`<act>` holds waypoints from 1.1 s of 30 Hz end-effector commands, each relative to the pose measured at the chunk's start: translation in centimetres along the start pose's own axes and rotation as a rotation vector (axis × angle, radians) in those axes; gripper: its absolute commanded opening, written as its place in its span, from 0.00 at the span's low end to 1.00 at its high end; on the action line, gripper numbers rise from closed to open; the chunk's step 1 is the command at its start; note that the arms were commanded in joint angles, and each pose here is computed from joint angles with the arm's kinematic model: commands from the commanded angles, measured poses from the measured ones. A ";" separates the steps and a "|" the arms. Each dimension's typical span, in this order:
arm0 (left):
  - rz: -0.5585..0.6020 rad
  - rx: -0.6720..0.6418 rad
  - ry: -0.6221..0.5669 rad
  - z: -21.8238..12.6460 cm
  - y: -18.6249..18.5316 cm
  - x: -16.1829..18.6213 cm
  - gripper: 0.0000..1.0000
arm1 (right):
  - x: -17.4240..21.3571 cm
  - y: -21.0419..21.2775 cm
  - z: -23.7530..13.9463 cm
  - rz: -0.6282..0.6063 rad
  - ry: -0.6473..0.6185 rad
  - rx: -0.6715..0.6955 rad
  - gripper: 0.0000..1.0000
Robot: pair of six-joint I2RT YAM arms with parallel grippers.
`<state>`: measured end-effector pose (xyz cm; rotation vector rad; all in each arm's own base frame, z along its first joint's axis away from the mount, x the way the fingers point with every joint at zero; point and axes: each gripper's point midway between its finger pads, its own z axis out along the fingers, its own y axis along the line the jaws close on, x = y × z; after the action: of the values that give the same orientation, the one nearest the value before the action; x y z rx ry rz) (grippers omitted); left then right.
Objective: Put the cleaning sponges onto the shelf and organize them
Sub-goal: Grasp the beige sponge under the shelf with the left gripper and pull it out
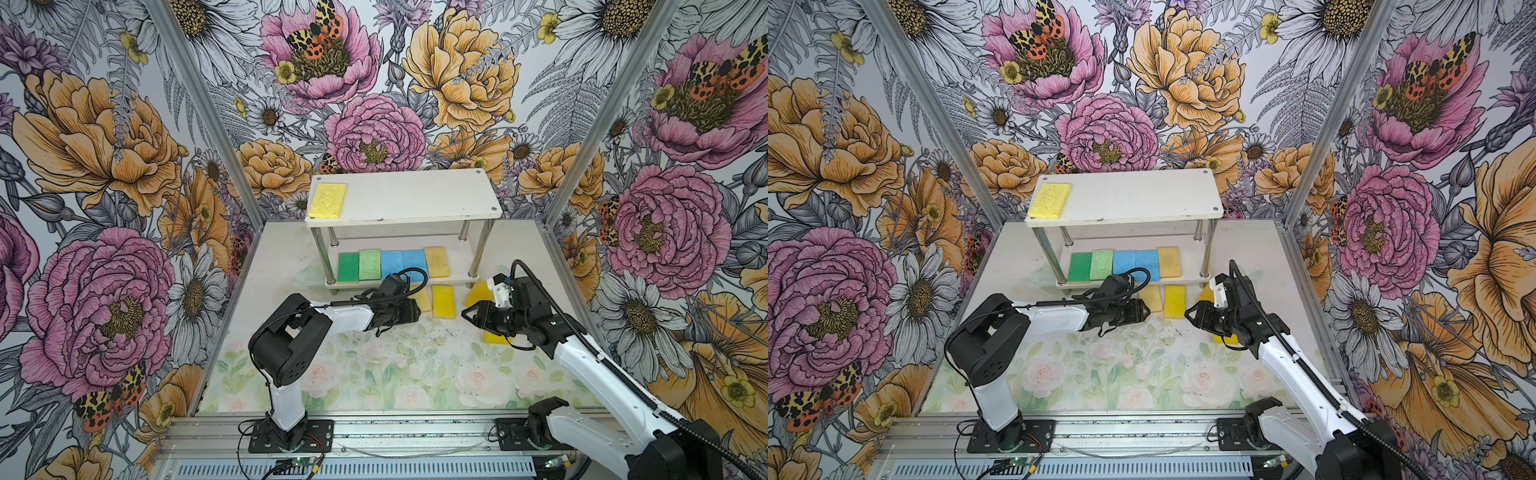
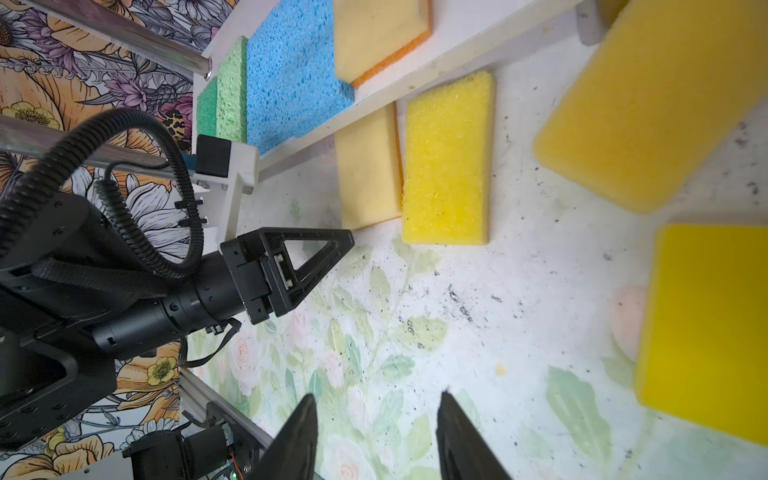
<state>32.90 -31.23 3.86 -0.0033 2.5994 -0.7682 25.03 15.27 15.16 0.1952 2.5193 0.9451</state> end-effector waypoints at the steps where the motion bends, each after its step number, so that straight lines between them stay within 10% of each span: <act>1: -0.018 -0.030 -0.057 0.7 0.7 -1.5 0.60 | -0.5 0.9 -0.5 -0.026 -0.018 -0.037 0.48; 22: -0.065 -0.016 -0.051 2.1 1.1 -0.9 0.10 | -1.0 2.3 -1.7 -0.022 -0.048 -0.084 0.48; 33: -0.040 -0.015 0.060 -2.4 -0.3 2.7 0.08 | -0.5 2.5 -2.1 -0.018 -0.049 -0.101 0.49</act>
<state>32.02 -30.88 4.10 -0.0858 2.6047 -0.7727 24.37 15.63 17.23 0.1705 2.4550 1.0173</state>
